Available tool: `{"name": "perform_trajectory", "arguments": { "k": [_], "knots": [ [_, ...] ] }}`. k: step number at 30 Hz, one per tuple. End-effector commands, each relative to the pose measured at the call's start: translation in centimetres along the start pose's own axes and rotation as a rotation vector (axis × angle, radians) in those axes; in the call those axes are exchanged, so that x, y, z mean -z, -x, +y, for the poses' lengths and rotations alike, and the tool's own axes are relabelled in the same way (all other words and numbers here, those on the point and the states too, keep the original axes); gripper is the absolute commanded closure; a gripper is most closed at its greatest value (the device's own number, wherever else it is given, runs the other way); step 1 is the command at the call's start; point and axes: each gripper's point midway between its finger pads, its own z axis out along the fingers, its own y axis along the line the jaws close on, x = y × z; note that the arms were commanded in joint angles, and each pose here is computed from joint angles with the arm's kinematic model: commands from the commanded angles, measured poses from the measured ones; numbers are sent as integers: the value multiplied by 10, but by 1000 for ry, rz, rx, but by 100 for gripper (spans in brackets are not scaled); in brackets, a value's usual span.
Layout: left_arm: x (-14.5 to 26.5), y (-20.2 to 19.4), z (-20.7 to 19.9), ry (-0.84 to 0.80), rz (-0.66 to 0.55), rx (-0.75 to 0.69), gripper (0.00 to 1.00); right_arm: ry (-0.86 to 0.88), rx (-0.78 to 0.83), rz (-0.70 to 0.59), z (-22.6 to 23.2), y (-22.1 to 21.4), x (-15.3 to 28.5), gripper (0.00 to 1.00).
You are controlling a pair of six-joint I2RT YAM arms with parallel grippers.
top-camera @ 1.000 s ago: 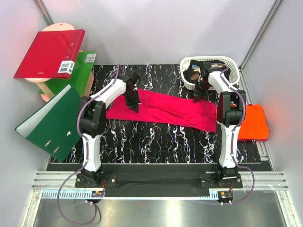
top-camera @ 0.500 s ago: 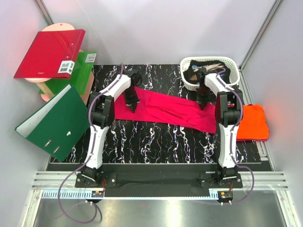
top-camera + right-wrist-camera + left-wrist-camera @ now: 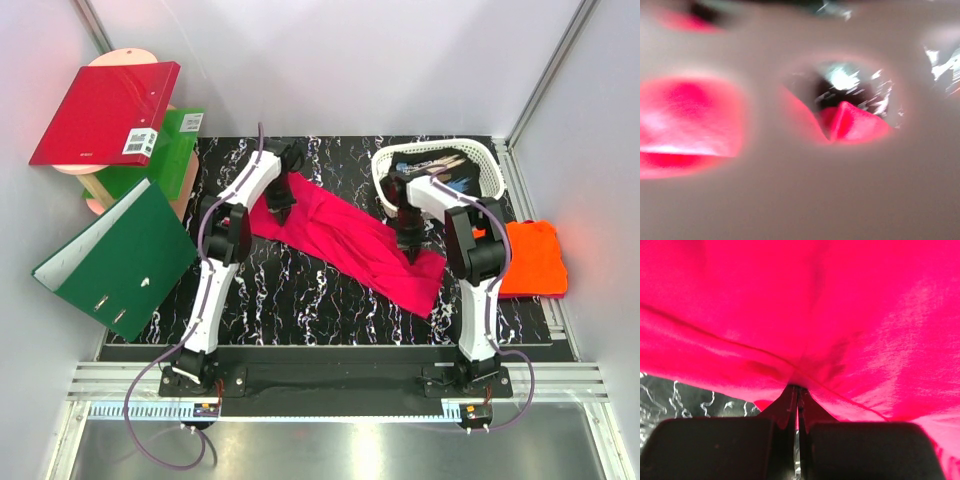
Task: Fold and stack the t-shirts
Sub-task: Rotate the tshirt 90 degrees
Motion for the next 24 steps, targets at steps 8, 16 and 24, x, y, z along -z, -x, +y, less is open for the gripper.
{"name": "perform_trajectory", "arguments": {
  "k": [8, 16, 24],
  "knots": [
    [45, 48, -10, -178, -191, -7, 90, -73, 0, -102, 3, 13, 32, 100],
    [107, 45, -5, -279, -300, -51, 13, -87, -43, -334, -1, 67, 80, 100],
    [154, 18, 1, -367, -326, -96, 12, -289, -47, -359, -20, 98, 39, 100]
  ]
}}
